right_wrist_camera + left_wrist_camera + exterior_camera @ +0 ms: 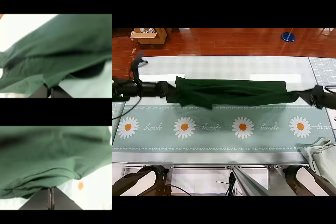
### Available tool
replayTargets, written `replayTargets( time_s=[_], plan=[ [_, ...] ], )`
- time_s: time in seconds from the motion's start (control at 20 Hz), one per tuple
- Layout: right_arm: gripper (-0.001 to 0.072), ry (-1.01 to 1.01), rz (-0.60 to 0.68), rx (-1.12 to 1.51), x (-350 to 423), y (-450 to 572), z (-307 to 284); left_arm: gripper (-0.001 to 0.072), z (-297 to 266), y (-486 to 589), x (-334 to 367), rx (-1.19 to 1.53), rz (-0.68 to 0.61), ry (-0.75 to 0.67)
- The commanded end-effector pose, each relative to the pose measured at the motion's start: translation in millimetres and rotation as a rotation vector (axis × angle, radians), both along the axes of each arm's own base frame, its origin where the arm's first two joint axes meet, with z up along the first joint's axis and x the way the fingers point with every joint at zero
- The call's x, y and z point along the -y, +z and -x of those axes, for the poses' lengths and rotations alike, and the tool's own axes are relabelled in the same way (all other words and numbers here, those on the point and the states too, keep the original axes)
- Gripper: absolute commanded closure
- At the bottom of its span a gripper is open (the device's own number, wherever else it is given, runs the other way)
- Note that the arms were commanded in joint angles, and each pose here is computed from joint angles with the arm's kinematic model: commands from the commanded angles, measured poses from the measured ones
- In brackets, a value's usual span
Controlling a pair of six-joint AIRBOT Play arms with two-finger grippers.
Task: Fold the shirts.
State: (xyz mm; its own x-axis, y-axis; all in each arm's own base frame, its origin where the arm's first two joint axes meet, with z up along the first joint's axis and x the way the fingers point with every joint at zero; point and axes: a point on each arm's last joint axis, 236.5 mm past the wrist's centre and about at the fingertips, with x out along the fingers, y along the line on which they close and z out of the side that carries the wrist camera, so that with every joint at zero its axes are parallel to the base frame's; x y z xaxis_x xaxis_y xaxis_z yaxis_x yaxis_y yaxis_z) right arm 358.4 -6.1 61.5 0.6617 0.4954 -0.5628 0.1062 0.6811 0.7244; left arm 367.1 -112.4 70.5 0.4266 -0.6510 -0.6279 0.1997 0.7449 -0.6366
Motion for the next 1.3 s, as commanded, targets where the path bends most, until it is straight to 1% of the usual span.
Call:
replayTargets(
  time_s=[0.0,0.1,0.3,0.5,0.75,0.8,0.85,0.9,0.95,1.0,1.05,1.15,1.2,1.25],
  plan=[
    [0.0687,-0.175,0.109,0.124,17.1,13.3,-54.2,0.0687,-42.2,21.4,-13.1,0.103,-0.007,0.083],
    [0.0687,-0.209,0.127,0.109,20.1,-2.9,-71.9,0.0687,-58.7,5.1,-17.1,0.070,-0.006,0.093],
    [0.0687,-0.189,0.120,0.025,14.0,-47.9,-101.9,0.0686,-86.9,-40.7,-21.2,-0.030,0.005,0.093],
    [0.0687,-0.207,0.150,0.000,13.7,-77.5,-129.7,0.0686,-110.5,-74.2,-24.9,-0.087,0.012,0.093],
    [0.0686,-0.227,0.172,-0.046,16.6,-110.9,-137.6,0.0684,-122.5,-111.2,-26.1,-0.154,0.021,0.088],
    [0.0686,-0.223,0.168,-0.061,15.7,-117.6,-136.5,0.0675,-120.0,-119.0,-24.8,-0.176,0.026,0.081],
    [0.0685,-0.217,0.164,-0.071,14.3,-121.7,-135.4,0.0581,-116.3,-124.8,-23.0,-0.197,0.032,0.069],
    [0.0656,-0.215,0.163,-0.073,13.7,-122.7,-135.1,0.0429,-113.8,-128.0,-22.7,-0.212,0.037,0.063],
    [0.0493,-0.216,0.164,-0.068,14.3,-119.9,-135.3,0.0302,-112.7,-127.5,-25.8,-0.217,0.041,0.065],
    [0.0306,-0.211,0.170,-0.053,17.0,-112.8,-135.0,0.0298,-111.1,-123.1,-32.7,-0.220,0.050,0.067],
    [0.0266,-0.194,0.194,-0.031,23.0,-101.9,-132.4,0.0304,-109.9,-116.8,-42.2,-0.220,0.059,0.073],
    [0.0266,-0.189,0.277,-0.010,48.5,-80.8,-120.5,0.0319,-102.6,-99.7,-66.8,-0.220,0.066,0.073],
    [0.0266,-0.202,0.312,-0.023,65.1,-73.7,-110.9,0.0319,-97.9,-91.3,-81.2,-0.215,0.051,0.077],
    [0.0250,-0.219,0.333,-0.063,82.2,-71.5,-96.7,0.0320,-92.5,-83.0,-97.5,-0.205,0.026,0.089]
  ],
)
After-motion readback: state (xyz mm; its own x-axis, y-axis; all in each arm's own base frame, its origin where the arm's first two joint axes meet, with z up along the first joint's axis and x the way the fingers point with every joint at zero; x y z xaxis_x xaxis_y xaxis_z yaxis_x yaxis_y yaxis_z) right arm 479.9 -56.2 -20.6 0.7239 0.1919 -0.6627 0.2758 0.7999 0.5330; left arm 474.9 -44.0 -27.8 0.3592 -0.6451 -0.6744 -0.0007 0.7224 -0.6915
